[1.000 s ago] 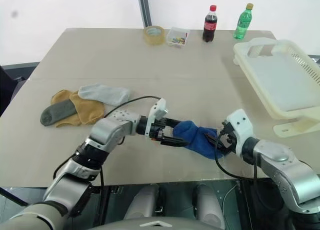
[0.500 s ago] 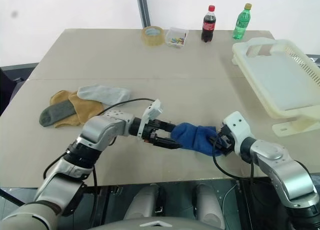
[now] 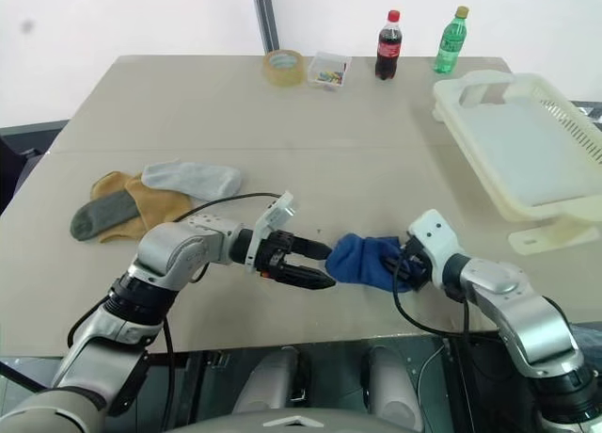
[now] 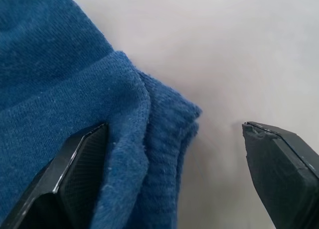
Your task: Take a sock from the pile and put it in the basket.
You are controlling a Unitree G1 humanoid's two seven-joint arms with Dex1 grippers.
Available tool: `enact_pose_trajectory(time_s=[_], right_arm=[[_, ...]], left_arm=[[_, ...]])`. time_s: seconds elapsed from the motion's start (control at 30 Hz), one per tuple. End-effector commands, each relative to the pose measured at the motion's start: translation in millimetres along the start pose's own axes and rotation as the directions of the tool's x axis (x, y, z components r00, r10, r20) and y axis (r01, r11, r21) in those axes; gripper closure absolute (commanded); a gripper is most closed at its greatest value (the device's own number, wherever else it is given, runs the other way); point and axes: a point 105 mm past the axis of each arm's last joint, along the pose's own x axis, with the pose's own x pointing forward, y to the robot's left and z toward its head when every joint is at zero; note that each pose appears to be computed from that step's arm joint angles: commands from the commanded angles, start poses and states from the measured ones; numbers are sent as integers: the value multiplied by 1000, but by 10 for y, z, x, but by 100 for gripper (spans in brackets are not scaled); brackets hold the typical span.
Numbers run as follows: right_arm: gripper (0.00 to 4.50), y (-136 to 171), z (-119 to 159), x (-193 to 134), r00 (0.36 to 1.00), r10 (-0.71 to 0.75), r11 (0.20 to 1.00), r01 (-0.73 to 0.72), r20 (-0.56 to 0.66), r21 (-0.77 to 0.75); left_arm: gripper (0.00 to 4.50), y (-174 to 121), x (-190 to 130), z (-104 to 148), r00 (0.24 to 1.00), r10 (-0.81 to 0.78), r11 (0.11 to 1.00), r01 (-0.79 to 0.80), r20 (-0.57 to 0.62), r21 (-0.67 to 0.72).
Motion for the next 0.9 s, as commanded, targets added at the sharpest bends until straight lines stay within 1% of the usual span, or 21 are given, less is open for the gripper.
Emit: enact_pose_trajectory(time_s=[0.03,0.3,0.47,0.6,0.73,0.83,0.9], right_arm=[[13,241,-195,227,991,101,995,-102,-88,0],[13,341,103,587,985,174,983,-175,-17,-48],[13,366,243,715,978,209,976,-208,16,-66],[13,342,281,686,974,226,972,-223,26,-79],[13,210,273,549,980,199,977,-197,26,-76],[13,126,256,457,984,175,982,-173,18,-77],[13,92,245,424,987,158,984,-156,13,-80]], left_arm=[[22,-86,-23,74,1000,0,999,-1,29,35],[22,-117,-234,1,992,108,994,-108,68,-4],[22,-104,-307,-27,980,173,985,-171,99,-30],[22,-117,-236,-10,978,163,986,-159,131,-46],[22,-78,-105,72,977,140,990,-136,159,-34],[22,-9,-80,89,976,159,987,-158,147,-23],[22,31,-142,67,974,191,981,-192,123,-6]])
